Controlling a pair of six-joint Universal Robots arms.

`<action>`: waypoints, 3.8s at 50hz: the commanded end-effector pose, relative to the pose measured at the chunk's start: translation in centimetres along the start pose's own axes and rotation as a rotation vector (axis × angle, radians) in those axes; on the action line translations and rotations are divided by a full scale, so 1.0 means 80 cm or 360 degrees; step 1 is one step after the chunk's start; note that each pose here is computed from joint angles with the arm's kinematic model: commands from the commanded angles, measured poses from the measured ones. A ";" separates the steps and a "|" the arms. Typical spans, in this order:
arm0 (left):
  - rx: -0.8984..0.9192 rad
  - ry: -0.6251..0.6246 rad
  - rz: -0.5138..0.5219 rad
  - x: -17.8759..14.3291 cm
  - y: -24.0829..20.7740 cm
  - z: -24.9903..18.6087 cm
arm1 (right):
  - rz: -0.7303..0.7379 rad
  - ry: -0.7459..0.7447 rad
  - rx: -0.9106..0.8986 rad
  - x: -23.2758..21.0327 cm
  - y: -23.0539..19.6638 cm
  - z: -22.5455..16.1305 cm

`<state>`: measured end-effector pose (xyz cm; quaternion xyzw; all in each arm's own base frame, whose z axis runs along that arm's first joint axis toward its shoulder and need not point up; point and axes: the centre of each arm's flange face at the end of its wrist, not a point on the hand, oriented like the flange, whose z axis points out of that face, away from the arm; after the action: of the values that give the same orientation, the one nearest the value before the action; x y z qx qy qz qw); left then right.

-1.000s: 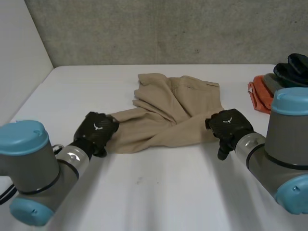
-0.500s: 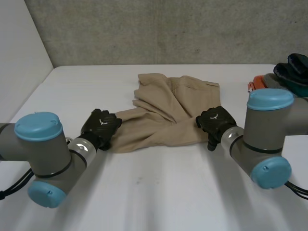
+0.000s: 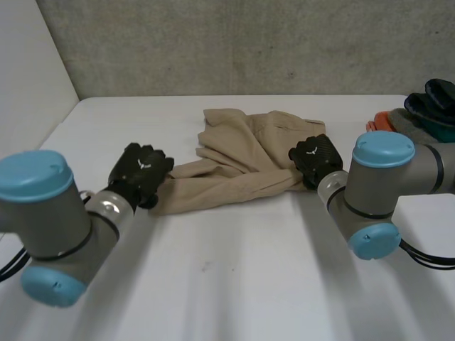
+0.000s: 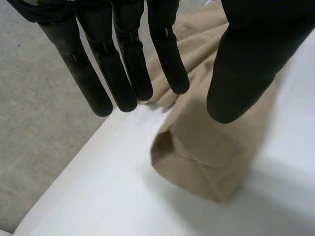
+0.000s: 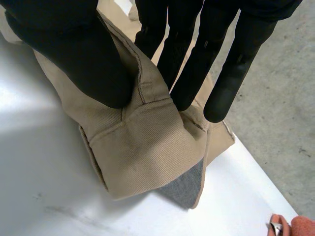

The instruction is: Fold the laundry.

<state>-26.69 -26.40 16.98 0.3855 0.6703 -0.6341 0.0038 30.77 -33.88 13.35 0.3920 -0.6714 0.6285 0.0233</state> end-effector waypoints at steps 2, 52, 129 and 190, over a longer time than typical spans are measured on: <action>-0.0074 0.0079 0.0000 0.020 0.017 -0.021 | 0.0010 0.0002 0.0000 0.003 -0.005 -0.004; 0.0722 -0.0328 -0.0185 -0.132 -0.247 -0.058 | -0.0127 0.0294 0.0393 0.153 -0.237 -0.127; -0.0761 0.0465 0.0155 0.041 -0.005 -0.160 | -0.0360 -0.0453 -0.0493 0.000 -0.033 -0.158; -0.0053 0.0084 0.0504 -0.006 -0.001 0.148 | -0.0398 -0.0456 -0.0498 -0.034 0.016 -0.189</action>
<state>-34.95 -36.17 12.63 0.5884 0.5319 -0.6086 0.0231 24.76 -19.59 13.83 0.5496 -0.7054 0.4426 0.0669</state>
